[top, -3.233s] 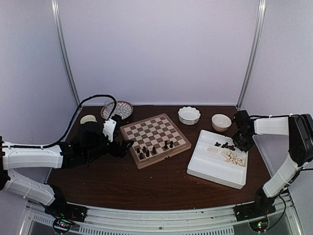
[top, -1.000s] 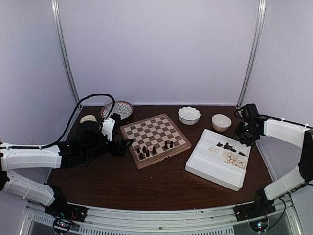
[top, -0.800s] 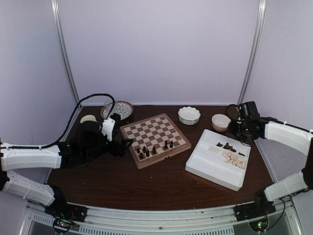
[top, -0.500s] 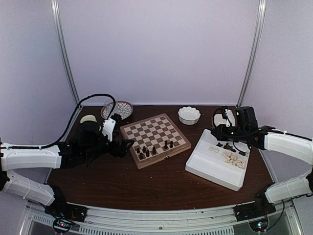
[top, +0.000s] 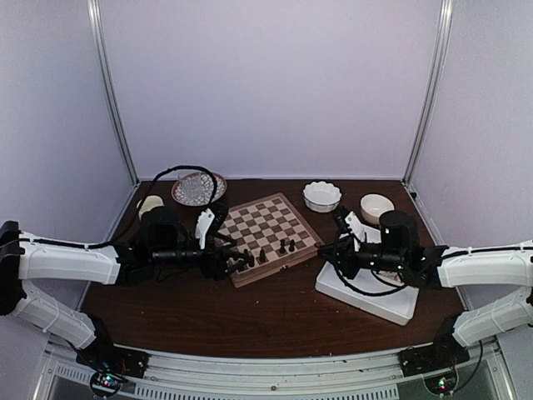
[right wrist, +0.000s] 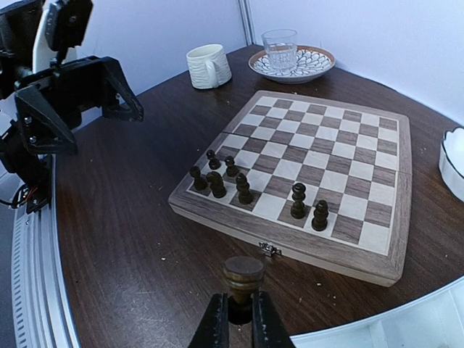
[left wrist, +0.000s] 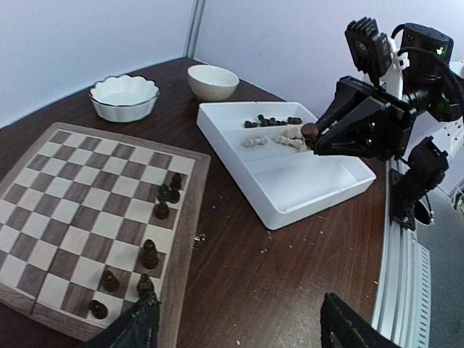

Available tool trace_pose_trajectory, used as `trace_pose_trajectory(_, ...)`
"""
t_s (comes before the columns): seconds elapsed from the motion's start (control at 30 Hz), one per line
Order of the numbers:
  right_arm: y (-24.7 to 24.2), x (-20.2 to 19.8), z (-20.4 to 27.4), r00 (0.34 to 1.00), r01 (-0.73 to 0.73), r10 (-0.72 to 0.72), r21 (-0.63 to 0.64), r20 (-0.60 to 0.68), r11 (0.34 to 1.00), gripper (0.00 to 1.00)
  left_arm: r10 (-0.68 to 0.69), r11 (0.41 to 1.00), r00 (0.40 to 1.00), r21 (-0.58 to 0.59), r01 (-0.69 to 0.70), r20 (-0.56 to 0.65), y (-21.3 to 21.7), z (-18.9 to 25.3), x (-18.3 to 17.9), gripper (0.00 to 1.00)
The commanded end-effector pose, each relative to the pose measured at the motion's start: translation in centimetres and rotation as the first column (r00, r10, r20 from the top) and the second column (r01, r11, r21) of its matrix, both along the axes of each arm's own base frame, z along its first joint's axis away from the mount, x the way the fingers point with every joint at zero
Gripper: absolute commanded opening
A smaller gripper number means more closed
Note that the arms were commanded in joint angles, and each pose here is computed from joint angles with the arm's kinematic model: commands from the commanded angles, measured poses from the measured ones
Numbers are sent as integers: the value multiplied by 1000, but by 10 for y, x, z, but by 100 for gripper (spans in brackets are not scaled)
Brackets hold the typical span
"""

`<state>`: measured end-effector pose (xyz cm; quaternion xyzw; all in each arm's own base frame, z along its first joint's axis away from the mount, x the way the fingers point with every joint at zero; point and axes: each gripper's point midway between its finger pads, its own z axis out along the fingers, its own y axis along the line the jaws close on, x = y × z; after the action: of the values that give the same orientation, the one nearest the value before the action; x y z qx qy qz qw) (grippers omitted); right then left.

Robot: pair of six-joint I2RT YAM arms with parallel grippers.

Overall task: Set up the chess pieces on the board
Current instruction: Pass from the right arm to the left

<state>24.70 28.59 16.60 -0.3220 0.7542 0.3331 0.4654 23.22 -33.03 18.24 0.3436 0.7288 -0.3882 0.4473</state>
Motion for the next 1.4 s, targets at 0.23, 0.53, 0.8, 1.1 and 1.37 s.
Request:
trace_pose_trajectory(0.23,37,-31,12,975,-166,171,-45,144,985,8,-241,965,968,-124,231,-69,-54,12,-26,76)
trace_pose_trajectory(0.53,67,-51,-8,951,-223,256,-189,176,956,8,-279,952,948,-173,252,-154,-69,8,-31,76)
trace_pose_trajectory(0.8,85,-60,-16,938,-242,290,-240,189,940,8,-316,942,918,-192,274,-239,-84,-5,-34,60)
trace_pose_trajectory(1.1,89,-61,-20,937,-242,295,-258,189,935,8,-344,938,897,-142,316,-278,-99,-20,-44,54)
trace_pose_trajectory(1.37,87,-58,-18,940,-220,277,-263,201,939,8,-342,940,893,-114,322,-293,-102,-26,-44,44)
